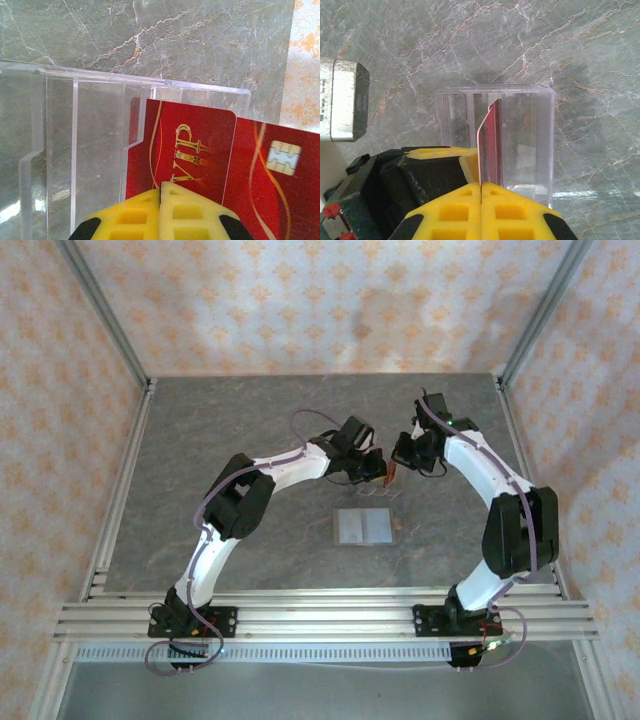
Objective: Put the credit cards into the card holder
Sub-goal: Pick up the credit card from the storage box, then insert the credit card into the card slot.
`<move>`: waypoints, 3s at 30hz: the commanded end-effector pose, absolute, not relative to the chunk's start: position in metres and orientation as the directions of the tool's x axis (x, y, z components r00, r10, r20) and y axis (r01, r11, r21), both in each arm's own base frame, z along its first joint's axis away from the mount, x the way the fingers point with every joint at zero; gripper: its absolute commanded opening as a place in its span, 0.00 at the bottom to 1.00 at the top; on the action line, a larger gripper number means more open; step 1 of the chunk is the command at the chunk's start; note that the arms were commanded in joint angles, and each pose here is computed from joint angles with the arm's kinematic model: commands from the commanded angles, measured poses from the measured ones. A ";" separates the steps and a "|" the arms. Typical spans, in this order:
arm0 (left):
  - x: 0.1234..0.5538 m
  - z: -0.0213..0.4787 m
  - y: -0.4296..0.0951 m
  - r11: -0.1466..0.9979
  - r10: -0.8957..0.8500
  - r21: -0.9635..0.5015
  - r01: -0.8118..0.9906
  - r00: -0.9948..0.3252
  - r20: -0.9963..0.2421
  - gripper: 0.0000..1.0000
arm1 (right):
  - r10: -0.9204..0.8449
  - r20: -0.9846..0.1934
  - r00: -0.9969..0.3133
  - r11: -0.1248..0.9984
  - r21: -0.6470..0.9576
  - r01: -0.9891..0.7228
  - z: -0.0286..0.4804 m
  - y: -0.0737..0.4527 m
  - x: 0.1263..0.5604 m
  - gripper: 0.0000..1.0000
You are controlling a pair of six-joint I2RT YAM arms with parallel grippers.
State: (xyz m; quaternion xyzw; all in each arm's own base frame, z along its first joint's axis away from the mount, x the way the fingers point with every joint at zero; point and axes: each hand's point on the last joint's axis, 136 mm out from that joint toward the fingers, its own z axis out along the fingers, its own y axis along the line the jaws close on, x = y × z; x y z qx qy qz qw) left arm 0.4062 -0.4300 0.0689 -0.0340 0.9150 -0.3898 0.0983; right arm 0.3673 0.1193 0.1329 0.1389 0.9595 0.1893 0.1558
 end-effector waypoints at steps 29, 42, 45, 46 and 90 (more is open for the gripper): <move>0.391 0.137 -0.372 0.724 -0.123 -0.685 0.078 -0.963 -0.240 0.08 | 0.314 -0.362 -0.878 0.866 0.489 0.108 0.180 0.119 0.329 0.00; 0.302 0.083 -0.312 0.858 0.035 -0.497 0.128 -0.981 -0.193 0.18 | 0.243 -0.384 -0.891 0.792 0.608 -0.046 0.145 0.171 0.301 0.00; 0.287 0.070 -0.316 0.876 0.075 -0.459 0.150 -0.981 -0.178 0.21 | 0.243 -0.378 -0.893 0.766 0.640 -0.063 0.129 0.180 0.297 0.00; 0.285 0.066 -0.316 0.880 0.083 -0.450 0.153 -0.981 -0.173 0.22 | 0.248 -0.378 -0.892 0.761 0.646 -0.062 0.125 0.180 0.296 0.00; 0.263 -0.005 -0.291 0.971 0.129 -0.191 0.146 -0.987 -0.098 0.31 | 0.283 -0.360 -0.889 0.745 0.666 -0.032 0.070 0.171 0.274 0.00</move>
